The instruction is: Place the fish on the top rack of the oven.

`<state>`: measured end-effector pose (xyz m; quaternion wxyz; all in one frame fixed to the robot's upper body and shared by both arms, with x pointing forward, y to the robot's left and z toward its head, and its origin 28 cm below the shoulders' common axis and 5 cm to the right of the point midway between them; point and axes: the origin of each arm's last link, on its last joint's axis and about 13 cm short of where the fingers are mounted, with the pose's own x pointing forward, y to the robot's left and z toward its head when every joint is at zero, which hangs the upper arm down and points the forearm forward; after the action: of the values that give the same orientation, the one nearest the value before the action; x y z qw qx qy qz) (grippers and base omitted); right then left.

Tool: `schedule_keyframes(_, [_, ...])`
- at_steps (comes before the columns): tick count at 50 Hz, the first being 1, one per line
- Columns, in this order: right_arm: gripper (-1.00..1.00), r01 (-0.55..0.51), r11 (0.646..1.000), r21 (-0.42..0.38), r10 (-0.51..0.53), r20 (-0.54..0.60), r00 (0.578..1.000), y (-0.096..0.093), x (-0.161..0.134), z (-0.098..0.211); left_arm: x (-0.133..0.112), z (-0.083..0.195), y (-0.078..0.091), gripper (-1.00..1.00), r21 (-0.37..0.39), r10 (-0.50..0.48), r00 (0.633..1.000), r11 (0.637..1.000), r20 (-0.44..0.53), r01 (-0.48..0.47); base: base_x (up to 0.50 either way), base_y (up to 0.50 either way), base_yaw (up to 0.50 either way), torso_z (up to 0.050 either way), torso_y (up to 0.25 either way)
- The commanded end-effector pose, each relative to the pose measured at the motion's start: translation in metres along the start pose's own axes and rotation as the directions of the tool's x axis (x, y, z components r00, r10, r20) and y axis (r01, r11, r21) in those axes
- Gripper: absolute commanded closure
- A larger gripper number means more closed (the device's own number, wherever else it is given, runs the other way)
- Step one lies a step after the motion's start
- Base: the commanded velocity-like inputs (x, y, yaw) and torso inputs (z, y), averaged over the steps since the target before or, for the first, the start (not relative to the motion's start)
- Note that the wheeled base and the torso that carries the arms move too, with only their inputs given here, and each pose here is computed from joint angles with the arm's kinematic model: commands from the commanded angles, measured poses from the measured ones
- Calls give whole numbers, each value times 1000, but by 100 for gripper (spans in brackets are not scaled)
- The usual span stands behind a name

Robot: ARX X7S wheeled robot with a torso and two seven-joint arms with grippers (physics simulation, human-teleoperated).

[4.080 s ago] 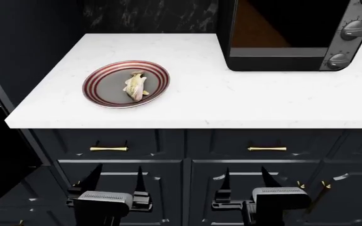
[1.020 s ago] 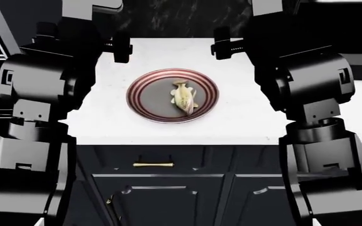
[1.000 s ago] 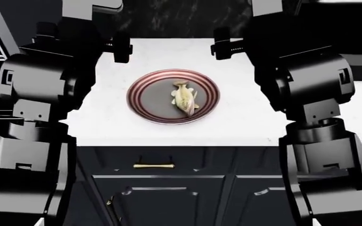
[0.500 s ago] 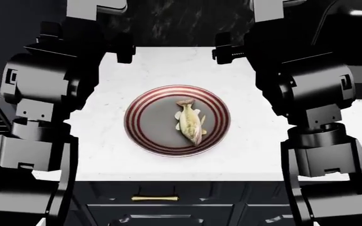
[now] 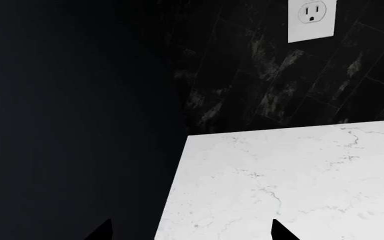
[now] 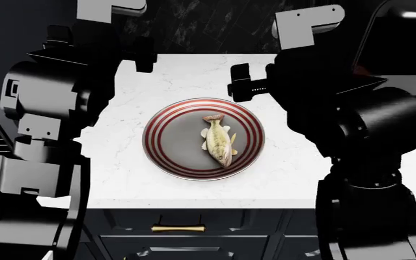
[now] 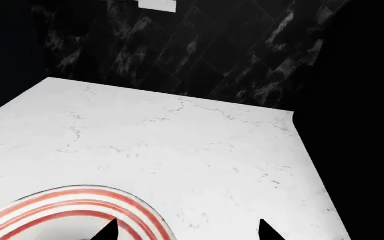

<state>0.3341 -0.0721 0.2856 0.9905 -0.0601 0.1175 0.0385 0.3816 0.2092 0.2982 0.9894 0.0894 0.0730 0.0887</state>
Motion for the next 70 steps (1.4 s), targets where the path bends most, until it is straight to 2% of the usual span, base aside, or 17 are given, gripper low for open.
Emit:
schedule_keyframes(1, [-100, -72, 997, 8, 72, -40, 997, 15, -23, -11, 0, -2, 1, -100, -8, -4, 1000, 1000, -3, 3, 0, 0, 0, 0, 0])
schedule_keyframes(12, [-100, -167, 986, 26, 168, -71, 983, 39, -29, -25, 1, -8, 3, -100, -14, -3, 1000, 1000, -7, 2, 0, 0, 0, 0, 0])
schedule_keyframes(23, [-100, -188, 981, 35, 191, -108, 976, 55, -33, -37, 3, -13, 2, -100, -26, -17, 1000, 1000, -10, 17, 0, 0, 0, 0, 0])
schedule_keyframes(31, [-100, -177, 980, 87, 188, -141, 972, 63, -33, -50, 4, -18, 3, -100, -37, -30, 1000, 999, -8, 30, 0, 0, 0, 0, 0])
schedule_keyframes(46, [-100, -161, 978, 132, 184, -182, 966, 64, -28, -69, 4, -11, -2, -100, -33, -50, 999, 998, 14, 51, 0, 0, 0, 0, 0])
schedule_keyframes(55, [-100, -146, 978, 149, 175, -206, 963, 64, -25, -76, 6, -17, -4, -100, -26, -50, 999, 998, 10, 51, 0, 0, 0, 0, 0])
schedule_keyframes(70, [-100, -132, 982, 132, 161, -245, 956, 64, -21, -82, 8, -22, -8, -100, -17, -59, 998, 998, 5, 59, 0, 0, 0, 0, 0])
